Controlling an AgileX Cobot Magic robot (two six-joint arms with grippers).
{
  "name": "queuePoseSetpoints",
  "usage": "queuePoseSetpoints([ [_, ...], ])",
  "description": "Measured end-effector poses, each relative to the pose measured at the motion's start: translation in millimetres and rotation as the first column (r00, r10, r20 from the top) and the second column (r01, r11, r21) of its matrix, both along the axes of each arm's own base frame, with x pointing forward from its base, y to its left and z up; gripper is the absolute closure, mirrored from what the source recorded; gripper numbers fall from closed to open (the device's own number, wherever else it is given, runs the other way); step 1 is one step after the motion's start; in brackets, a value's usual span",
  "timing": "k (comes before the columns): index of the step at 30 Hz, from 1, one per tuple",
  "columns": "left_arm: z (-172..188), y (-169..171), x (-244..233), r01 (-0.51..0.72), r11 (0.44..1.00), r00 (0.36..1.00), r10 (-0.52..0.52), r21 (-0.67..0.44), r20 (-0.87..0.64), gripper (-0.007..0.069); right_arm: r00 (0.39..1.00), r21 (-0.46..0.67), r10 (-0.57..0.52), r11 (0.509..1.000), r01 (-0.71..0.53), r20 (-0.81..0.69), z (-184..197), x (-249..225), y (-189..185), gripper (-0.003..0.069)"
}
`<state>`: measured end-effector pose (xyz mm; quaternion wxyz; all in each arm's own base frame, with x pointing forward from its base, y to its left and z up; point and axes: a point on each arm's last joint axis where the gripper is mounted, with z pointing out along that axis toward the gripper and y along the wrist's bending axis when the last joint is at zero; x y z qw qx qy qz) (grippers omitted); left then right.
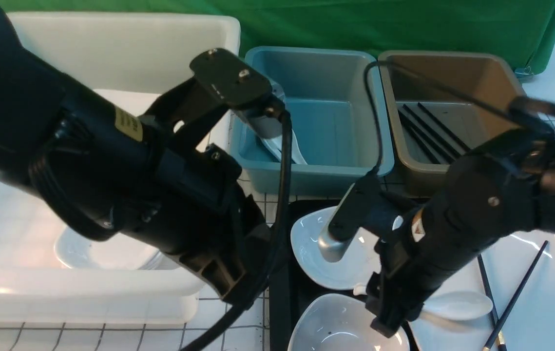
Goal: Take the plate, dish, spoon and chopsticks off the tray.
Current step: Use the right arm to grab a soup spoon from the plate, then use the right arm to put the soup spoon into the small storage box in the middle
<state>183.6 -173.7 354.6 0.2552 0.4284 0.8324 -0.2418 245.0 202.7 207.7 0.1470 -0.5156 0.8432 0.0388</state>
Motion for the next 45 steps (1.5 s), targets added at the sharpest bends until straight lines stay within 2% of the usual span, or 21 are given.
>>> queuePoseSetpoints([
  [10, 0, 1, 2, -0.002, 1.0, 1.0, 0.002, 0.012, 0.023, 0.0628, 0.999, -0.062, 0.03, 0.998, -0.029, 0.021, -31, 14, 5, 0.0315],
  [16, -1, 2, 2, -0.002, 1.0, 1.0, 0.001, 0.022, 0.031, 0.0628, 0.999, -0.062, 0.025, 0.998, -0.024, 0.02, -33, 15, 6, 0.0556],
  [22, 0, 2, 3, -0.007, 1.0, 0.999, 0.006, 0.025, 0.045, 0.0628, 1.0, -0.059, 0.012, 0.998, -0.011, 0.018, -28, 13, 5, 0.0554],
  [26, 0, 2, 4, -0.011, 1.0, 0.999, 0.01, 0.024, 0.047, 0.0628, 0.999, -0.044, 0.008, 0.999, -0.006, 0.036, -8, 9, 1, 0.0554],
  [30, 1, 2, 7, -0.056, 0.998, 0.997, 0.055, 0.009, 0.056, 0.0628, 0.989, 0.052, -0.011, 0.999, 0.003, 0.148, 38, 7, 0, 0.0554],
  [32, 2, 3, 11, -0.097, 0.995, 0.991, 0.097, -0.002, 0.089, 0.0628, 0.964, 0.155, -0.047, 0.988, 0.006, 0.263, 72, 12, 0, 0.0554],
  [33, 2, 3, 12, -0.102, 0.995, 0.99, 0.102, -0.004, 0.094, 0.0628, 0.961, 0.163, -0.05, 0.987, 0.005, 0.272, 74, 13, 1, 0.0554],
  [34, 4, 3, 16, -0.142, 0.99, 0.982, 0.144, -0.023, 0.123, 0.0628, 0.932, 0.238, -0.092, 0.971, 0.006, 0.35, 93, 20, 0, 0.0554],
  [36, 7, 5, 23, -0.197, 0.979, 0.967, 0.204, -0.06, 0.154, 0.0628, 0.89, 0.319, -0.155, 0.948, 0.011, 0.429, 110, 33, -2, 0.0554],
  [38, 13, 10, 34, -0.285, 0.951, 0.933, 0.304, -0.122, 0.194, 0.0628, 0.82, 0.421, -0.254, 0.907, 0.017, 0.513, 126, 52, -8, 0.0554],
  [41, 19, 21, 48, -0.381, 0.903, 0.877, 0.421, -0.197, 0.232, 0.0628, 0.736, 0.537, -0.373, 0.844, 0.016, 0.565, 135, 75, -12, 0.0554],
  [45, 22, 36, 63, -0.454, 0.858, 0.816, 0.508, -0.238, 0.275, 0.0628, 0.671, 0.645, -0.492, 0.764, 0.027, 0.555, 129, 104, -14, 0.0554],
])
